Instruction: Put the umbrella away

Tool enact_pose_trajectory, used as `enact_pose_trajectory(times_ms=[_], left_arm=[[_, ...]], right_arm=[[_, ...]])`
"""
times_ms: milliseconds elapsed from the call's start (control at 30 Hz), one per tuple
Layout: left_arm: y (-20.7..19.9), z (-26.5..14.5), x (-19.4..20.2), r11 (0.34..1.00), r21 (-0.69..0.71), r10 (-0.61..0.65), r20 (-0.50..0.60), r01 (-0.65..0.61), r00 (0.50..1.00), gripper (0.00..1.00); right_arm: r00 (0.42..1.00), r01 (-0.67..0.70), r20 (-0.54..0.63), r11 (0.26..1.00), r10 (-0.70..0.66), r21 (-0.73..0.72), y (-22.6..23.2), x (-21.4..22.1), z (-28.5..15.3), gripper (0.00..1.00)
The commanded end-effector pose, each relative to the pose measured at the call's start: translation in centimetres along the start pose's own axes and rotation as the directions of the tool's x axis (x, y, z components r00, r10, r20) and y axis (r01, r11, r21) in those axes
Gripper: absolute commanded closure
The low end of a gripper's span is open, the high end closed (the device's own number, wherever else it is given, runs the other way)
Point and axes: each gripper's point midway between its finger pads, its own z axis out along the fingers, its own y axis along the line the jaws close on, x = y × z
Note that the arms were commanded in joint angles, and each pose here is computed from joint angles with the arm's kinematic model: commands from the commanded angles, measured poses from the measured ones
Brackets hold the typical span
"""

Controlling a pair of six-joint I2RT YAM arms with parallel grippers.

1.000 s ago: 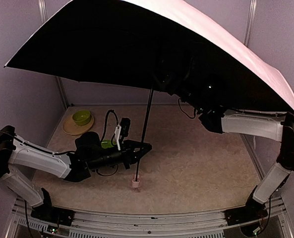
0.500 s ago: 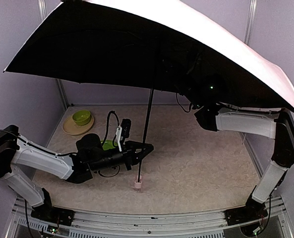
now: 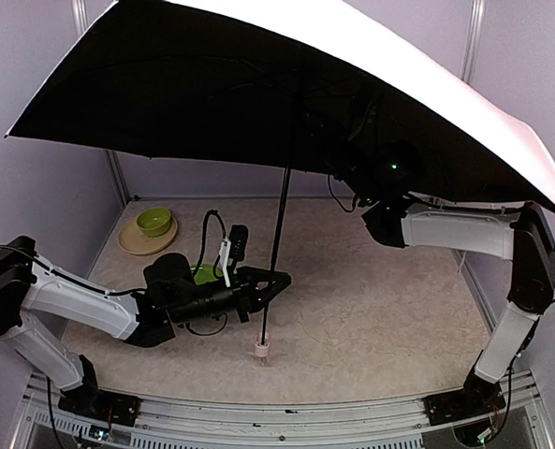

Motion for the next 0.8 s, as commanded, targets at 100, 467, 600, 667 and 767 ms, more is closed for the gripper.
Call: enact_pose_trajectory(times_ms=[100,467,600,667,767], left_arm=[[-1.9,0.1,-1.4,0.995,0.069,0.064,0.053,-0.068,0.997,1.00],[-2.2,0.0,-1.5,0.992,0.073,0.096,0.056,-0.100,0.994,1.00],[-2.4,-0.1,-1.7,0.991,0.077,0.102,0.060,-0.106,0.993,1.00],[-2.6,-0.2,-2.0,0.990,0.082,0.107,0.067,-0.113,0.992,1.00],[-2.8,-0.3,-2.4,0.989,0.088,0.113,0.076,-0.120,0.991,1.00]], right_arm=[[0.999,0.020,0.044,1.000,-0.019,-0.011,0.6,-1.7,0.7,0.54],[1.000,0.010,0.029,1.000,-0.010,-0.014,0.4,-1.3,1.1,1.00],[1.000,0.008,0.017,1.000,-0.008,-0.004,0.1,-1.1,1.0,1.00],[1.000,0.012,0.011,1.000,-0.012,-0.003,0.1,-1.0,0.9,1.00],[1.000,0.020,0.003,1.000,-0.020,-0.011,0.2,-0.8,0.7,1.00]])
